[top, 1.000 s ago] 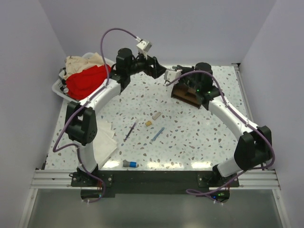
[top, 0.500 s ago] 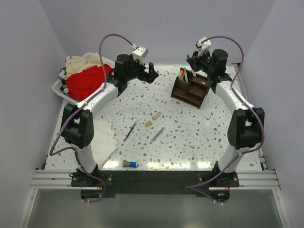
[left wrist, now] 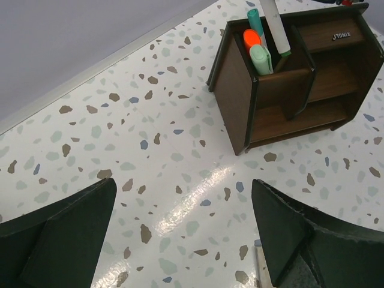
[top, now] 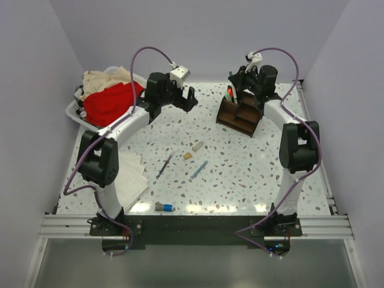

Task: Sort the stationery into containers
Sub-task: Place the pen in the storage box, then pick up the pen from the center of the board.

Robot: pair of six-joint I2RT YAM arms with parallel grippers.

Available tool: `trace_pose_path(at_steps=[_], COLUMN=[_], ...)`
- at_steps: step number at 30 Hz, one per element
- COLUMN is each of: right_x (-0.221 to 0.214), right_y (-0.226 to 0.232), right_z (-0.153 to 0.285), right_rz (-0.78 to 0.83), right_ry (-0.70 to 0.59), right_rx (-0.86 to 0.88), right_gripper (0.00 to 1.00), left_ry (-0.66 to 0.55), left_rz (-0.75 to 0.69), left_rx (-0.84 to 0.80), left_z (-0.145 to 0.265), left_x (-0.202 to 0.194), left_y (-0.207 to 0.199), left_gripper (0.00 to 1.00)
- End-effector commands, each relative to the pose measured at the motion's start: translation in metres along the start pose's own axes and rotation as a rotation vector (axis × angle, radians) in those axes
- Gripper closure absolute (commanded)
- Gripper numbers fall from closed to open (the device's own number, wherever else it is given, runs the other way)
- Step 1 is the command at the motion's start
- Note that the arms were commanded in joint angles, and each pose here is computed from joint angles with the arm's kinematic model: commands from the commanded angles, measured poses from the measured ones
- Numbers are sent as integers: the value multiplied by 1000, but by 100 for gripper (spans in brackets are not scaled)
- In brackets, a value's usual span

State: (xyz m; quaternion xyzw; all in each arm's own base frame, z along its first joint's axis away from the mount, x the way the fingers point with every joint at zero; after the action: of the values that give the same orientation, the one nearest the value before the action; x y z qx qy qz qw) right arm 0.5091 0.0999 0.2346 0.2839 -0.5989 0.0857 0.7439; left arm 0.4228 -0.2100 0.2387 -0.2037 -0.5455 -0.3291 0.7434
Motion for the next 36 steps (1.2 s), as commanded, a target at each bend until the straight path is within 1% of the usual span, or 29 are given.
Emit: trace_pose_path(at_steps=[1, 6, 7, 8, 11, 13, 14, 16, 19, 21, 23, 24, 26, 27, 29, 30, 31, 32, 33, 34, 36], right_x=[29, 19, 20, 20, 10, 9, 5, 6, 12, 30, 39, 55, 63, 76, 78, 85, 72, 67, 59, 35, 23], right_y=[2, -1, 0, -1, -2, -1, -2, -1, 5, 13, 17, 26, 31, 39, 47, 58, 62, 68, 82, 87, 101], right_z=[-6, -2, 1, 2, 9, 12, 13, 17, 24, 34, 43, 54, 67, 79, 93, 106, 113, 119, 126, 137, 147], right_rz=[45, 81, 89, 105, 104, 104, 105, 110, 109, 125, 143, 167, 209, 225, 211, 228, 262, 297, 329, 414, 546], right_ry=[-112, -103, -110, -116, -109, -107, -102, -112, -116, -144, -151, -185, -189, -210, -153, -143, -38, 19, 90, 250, 378], right_rx=[35, 12, 12, 10, -10, -13, -18, -23, -25, -30, -50, -49, -74, -77, -88, -44, 5, 71, 229, 299, 386], right_gripper=[100, 100, 97, 86, 72, 68, 63, 58, 52, 50, 48, 46, 44, 42, 39, 38, 38, 38, 38, 39, 38], left_ry=[-19, -3, 3, 6, 9, 13, 14, 14, 7, -3, -12, -25, -31, -32, -29, 6, 17, 18, 67, 94, 96], left_rz=[-77, -87, -89, -96, -104, -106, -110, -114, -116, -118, -129, -138, -155, -161, -196, -214, -235, -252, -234, -237, -234], left_rx=[27, 52, 57, 62, 74, 78, 77, 81, 83, 88, 103, 112, 134, 136, 97, 62, 29, 35, 37, 66, 139], left_z=[-6, -5, -5, -4, -1, 1, 2, 3, 7, 10, 16, 18, 26, 29, 39, 43, 47, 55, 62, 67, 83], left_x=[7, 3, 1, 0, -1, -3, -3, -3, -2, 0, 1, 3, 4, 4, 3, -2, -4, -2, -9, -14, -11], left_y=[6, 8, 8, 8, 9, 10, 9, 9, 8, 7, 7, 7, 7, 6, 0, -4, -7, -9, -10, -9, -3], left_gripper=[0, 0, 0, 0, 0, 0, 0, 0, 0, 0, 0, 0, 0, 0, 0, 0, 0, 0, 0, 0, 0])
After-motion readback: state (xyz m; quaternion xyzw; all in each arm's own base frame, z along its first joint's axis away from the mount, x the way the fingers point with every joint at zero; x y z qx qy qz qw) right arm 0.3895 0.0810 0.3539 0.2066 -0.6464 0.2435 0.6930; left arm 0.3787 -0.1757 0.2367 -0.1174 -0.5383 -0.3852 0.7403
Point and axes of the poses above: each gripper's point midway between its finger pads, its own z axis back along the fingers, its own y axis along the line the jaws close on, x = y × z, the point moved 9 cm from there along z, back along the fingers, and after that the axes turned 9 degrees about -z, right-handed, at the moved point
